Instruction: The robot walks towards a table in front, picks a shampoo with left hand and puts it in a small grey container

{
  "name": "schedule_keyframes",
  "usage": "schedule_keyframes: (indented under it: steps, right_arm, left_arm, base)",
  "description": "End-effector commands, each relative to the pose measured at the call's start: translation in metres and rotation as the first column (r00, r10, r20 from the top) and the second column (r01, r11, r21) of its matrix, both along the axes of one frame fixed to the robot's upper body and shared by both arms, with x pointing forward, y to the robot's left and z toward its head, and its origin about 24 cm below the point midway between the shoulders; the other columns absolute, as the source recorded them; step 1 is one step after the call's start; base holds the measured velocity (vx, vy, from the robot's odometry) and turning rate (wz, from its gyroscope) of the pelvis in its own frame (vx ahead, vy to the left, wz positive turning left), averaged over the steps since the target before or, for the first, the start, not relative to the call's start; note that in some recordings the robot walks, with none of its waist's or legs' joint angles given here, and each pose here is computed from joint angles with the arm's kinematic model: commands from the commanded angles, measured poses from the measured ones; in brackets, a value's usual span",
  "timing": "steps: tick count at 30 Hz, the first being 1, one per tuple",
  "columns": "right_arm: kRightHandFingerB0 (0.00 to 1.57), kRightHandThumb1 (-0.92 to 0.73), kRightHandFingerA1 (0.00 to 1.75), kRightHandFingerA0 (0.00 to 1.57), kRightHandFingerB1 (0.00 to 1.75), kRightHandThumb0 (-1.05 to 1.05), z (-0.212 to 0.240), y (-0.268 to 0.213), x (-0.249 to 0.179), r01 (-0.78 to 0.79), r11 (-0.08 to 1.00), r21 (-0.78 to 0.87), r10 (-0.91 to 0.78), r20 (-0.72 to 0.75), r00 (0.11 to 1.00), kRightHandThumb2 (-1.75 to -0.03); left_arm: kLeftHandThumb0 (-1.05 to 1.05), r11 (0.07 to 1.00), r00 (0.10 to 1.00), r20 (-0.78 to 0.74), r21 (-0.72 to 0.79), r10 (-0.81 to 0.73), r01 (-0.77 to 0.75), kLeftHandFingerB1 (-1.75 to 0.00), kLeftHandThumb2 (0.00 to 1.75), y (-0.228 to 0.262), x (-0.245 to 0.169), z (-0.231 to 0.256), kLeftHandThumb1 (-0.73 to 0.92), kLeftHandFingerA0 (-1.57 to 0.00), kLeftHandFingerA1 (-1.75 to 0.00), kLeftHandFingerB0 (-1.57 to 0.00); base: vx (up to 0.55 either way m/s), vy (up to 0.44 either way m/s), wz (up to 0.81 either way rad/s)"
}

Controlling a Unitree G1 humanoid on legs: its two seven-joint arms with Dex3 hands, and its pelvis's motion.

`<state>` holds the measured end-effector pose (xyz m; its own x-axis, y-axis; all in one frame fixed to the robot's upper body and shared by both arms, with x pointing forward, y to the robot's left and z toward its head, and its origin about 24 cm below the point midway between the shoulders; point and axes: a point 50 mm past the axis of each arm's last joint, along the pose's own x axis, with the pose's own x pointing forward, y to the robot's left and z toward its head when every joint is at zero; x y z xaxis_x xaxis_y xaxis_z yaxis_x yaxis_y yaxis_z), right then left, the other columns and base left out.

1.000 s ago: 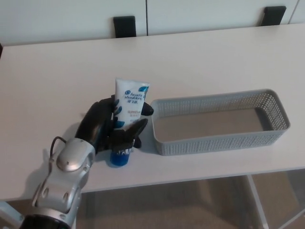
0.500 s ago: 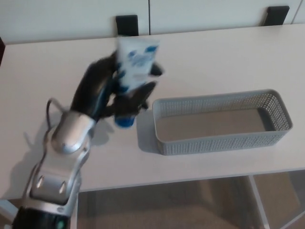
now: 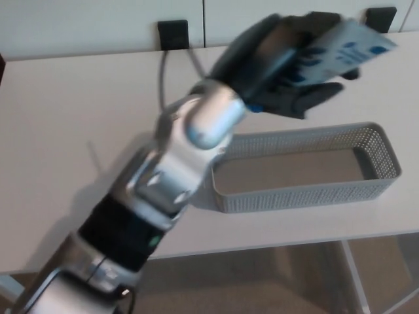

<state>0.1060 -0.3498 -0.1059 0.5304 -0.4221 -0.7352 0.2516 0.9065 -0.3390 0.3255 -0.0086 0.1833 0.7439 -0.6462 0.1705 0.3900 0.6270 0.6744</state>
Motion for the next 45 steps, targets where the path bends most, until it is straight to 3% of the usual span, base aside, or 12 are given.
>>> schedule_keyframes:
  steps: [1, 4, 5, 6, 9, 17, 20, 25, 26, 27, 31, 45]
  right_arm:
    - [0.53, -0.63, 0.53, 0.67, 0.46, -0.12, 0.001, 0.000, 0.003, -0.024, 0.999, -0.030, 0.024, -0.019, 1.000, -0.58]
    - [0.52, -0.64, 0.52, 0.67, 0.45, -0.13, 0.000, 0.003, 0.008, -0.047, 0.998, -0.031, 0.047, -0.022, 0.999, -0.58]
    - [0.53, -0.64, 0.53, 0.67, 0.45, -0.14, 0.001, 0.003, 0.009, -0.056, 0.998, -0.035, 0.055, -0.021, 0.998, -0.58]
    - [0.53, -0.63, 0.53, 0.69, 0.45, -0.14, 0.001, 0.003, 0.009, -0.062, 0.997, -0.038, 0.061, -0.021, 0.998, -0.58]
    - [0.53, -0.63, 0.53, 0.68, 0.46, -0.15, 0.001, 0.003, 0.012, -0.068, 0.997, -0.042, 0.067, -0.022, 0.998, -0.58]
    - [0.54, -0.61, 0.52, 0.69, 0.45, -0.14, 0.002, 0.003, 0.018, -0.060, 0.998, -0.036, 0.059, -0.036, 0.998, -0.57]
    - [0.53, -0.64, 0.50, 0.64, 0.45, -0.15, 0.003, 0.002, 0.015, -0.077, 0.997, -0.022, 0.076, -0.038, 0.996, -0.58]
    - [0.50, -0.63, 0.51, 0.64, 0.45, -0.15, 0.002, 0.003, 0.015, -0.081, 0.997, -0.014, 0.080, -0.029, 0.996, -0.58]
    - [0.51, -0.64, 0.51, 0.64, 0.45, -0.15, 0.002, 0.003, 0.014, -0.083, 0.996, -0.016, 0.082, -0.029, 0.996, -0.58]
    - [0.53, -0.64, 0.50, 0.64, 0.46, -0.16, 0.002, 0.003, 0.012, -0.089, 0.996, -0.020, 0.089, -0.029, 0.996, -0.58]
    - [0.54, -0.64, 0.51, 0.65, 0.46, -0.16, 0.001, 0.004, 0.011, -0.096, 0.995, -0.020, 0.095, -0.030, 0.995, -0.58]
    - [0.58, -0.65, 0.52, 0.71, 0.46, -0.18, 0.002, 0.004, 0.018, -0.113, 0.993, -0.030, 0.111, -0.055, 0.992, -0.58]
  left_arm:
    - [-0.19, 0.989, 0.994, -0.108, 0.145, 0.027, -0.011, -1.09, 0.70, -0.021, 0.011, -0.008, 0.77, -0.72, -1.35, -0.75]
    - [-0.16, 0.987, 0.982, -0.182, 0.162, 0.042, -0.012, -0.70, 0.68, -0.024, 0.017, -0.016, 0.76, -0.77, -0.82, -0.83]
    - [-0.17, 0.987, 0.977, -0.207, 0.157, 0.055, -0.022, -0.91, 0.72, -0.024, 0.019, -0.021, 0.73, -0.93, -1.40, -0.79]
    - [-0.19, 0.989, 0.966, -0.249, 0.144, 0.071, -0.036, -1.25, 0.76, -0.024, 0.021, -0.027, 0.72, -1.01, -1.52, -0.72]
    - [-0.18, 0.986, 0.930, -0.344, 0.144, 0.128, -0.082, -1.43, 0.79, -0.022, 0.028, -0.038, 0.71, -1.01, -1.49, -0.71]
    - [-0.19, 0.968, 0.884, -0.407, 0.187, 0.231, -0.167, -1.26, 0.69, -0.006, 0.034, -0.053, 0.75, -0.98, -1.44, -0.71]
    - [-0.26, 0.960, 0.888, -0.399, 0.246, 0.230, -0.138, -0.58, 0.62, 0.001, 0.029, -0.058, 0.75, -0.98, -1.29, -0.57]
    - [-0.22, 0.950, 0.864, -0.437, 0.280, 0.251, -0.135, -0.89, 0.63, 0.010, 0.027, -0.064, 0.74, -1.09, -1.28, -0.80]
    - [-0.27, 0.950, 0.856, -0.454, 0.289, 0.248, -0.122, -0.51, 0.62, 0.011, 0.027, -0.067, 0.70, -1.04, -0.73, -0.77]
    - [-0.73, 0.935, 0.848, -0.485, 0.353, 0.214, -0.034, -0.34, 0.80, 0.013, 0.026, -0.070, 0.46, -0.07, -0.37, -0.07]
    - [-0.82, 0.887, 0.839, -0.517, 0.452, 0.172, 0.096, 0.00, 0.86, 0.015, 0.025, -0.071, 0.46, 0.00, -0.01, 0.00]
    - [-1.01, 0.860, 0.822, -0.543, 0.489, 0.171, 0.145, 0.00, 0.63, 0.032, 0.029, -0.068, 0.60, 0.00, 0.00, 0.00]
  base:
    - [0.00, 0.000, 0.00]
    - [0.00, 0.000, 0.00]
    - [0.00, 0.000, 0.00]
    - [0.00, 0.000, 0.00]
    - [0.00, 0.000, 0.00]
    - [0.00, 0.000, 0.00]
    - [0.00, 0.000, 0.00]
    - [0.00, 0.000, 0.00]
    - [0.00, 0.000, 0.00]
    - [0.00, 0.000, 0.00]
    - [0.00, 0.000, 0.00]
    - [0.00, 0.000, 0.00]
